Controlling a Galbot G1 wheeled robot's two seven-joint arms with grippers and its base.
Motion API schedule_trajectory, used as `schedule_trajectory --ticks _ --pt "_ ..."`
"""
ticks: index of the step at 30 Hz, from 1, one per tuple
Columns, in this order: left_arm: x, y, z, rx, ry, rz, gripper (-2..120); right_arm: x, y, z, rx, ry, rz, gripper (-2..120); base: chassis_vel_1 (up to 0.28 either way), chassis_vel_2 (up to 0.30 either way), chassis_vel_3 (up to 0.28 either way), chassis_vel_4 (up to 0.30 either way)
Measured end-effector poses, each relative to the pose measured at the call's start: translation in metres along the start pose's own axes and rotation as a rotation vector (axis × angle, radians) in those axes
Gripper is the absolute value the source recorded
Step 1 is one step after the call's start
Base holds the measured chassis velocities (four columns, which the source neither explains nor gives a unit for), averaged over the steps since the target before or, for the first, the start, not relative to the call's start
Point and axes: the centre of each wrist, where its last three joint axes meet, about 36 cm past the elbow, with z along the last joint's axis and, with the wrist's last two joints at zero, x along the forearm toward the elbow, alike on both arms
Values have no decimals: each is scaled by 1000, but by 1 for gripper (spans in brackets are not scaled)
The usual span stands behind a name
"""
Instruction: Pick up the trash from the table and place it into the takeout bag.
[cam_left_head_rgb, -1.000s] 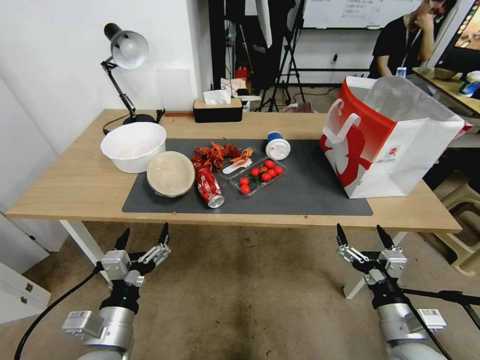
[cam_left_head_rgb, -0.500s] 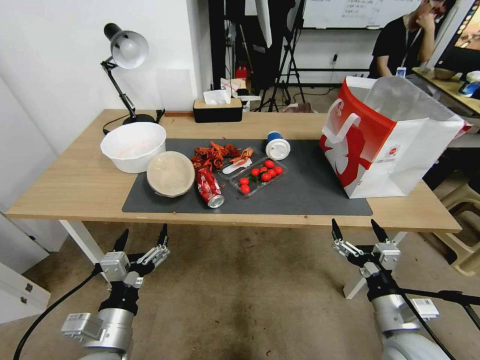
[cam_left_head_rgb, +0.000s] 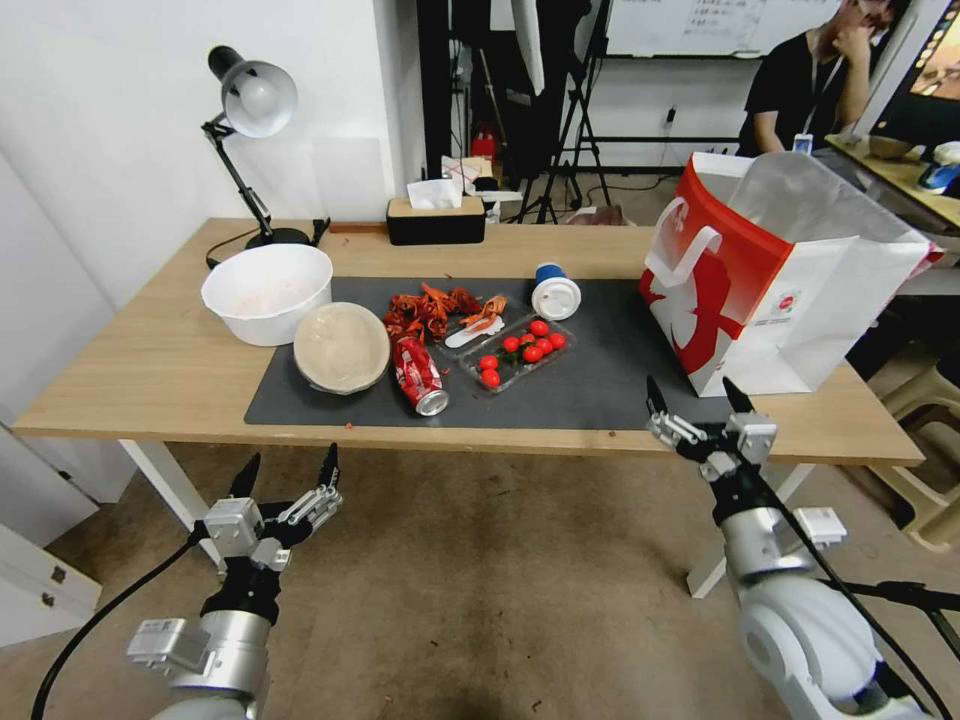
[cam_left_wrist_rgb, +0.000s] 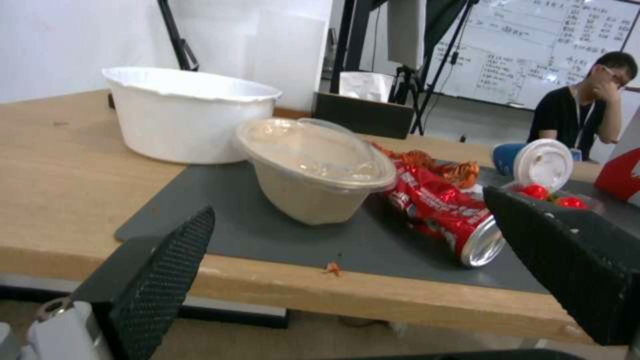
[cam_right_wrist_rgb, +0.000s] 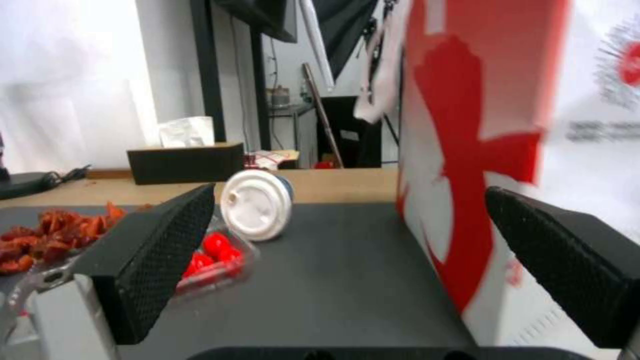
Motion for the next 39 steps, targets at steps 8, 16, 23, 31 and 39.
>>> schedule_trajectory --ticks 8,16,23,31,39 --pt "2 0 -1 -1 -2 -6 100 -36 25 -13 -4 4 -61 100 0 0 0 0" --pt "1 -1 -2 0 -5 -6 100 -52 34 -19 -14 11 -85 100 0 0 0 0" --pt "1 -2 -3 -4 -8 -5 100 -69 42 -29 -47 25 -104 100 0 0 0 0" --pt "2 -4 -6 -11 -10 -8 100 -101 50 -41 -96 45 -113 100 0 0 0 0" --pt "2 -6 -7 0 -1 -15 100 -157 65 -38 -115 78 -127 100 0 0 0 0"
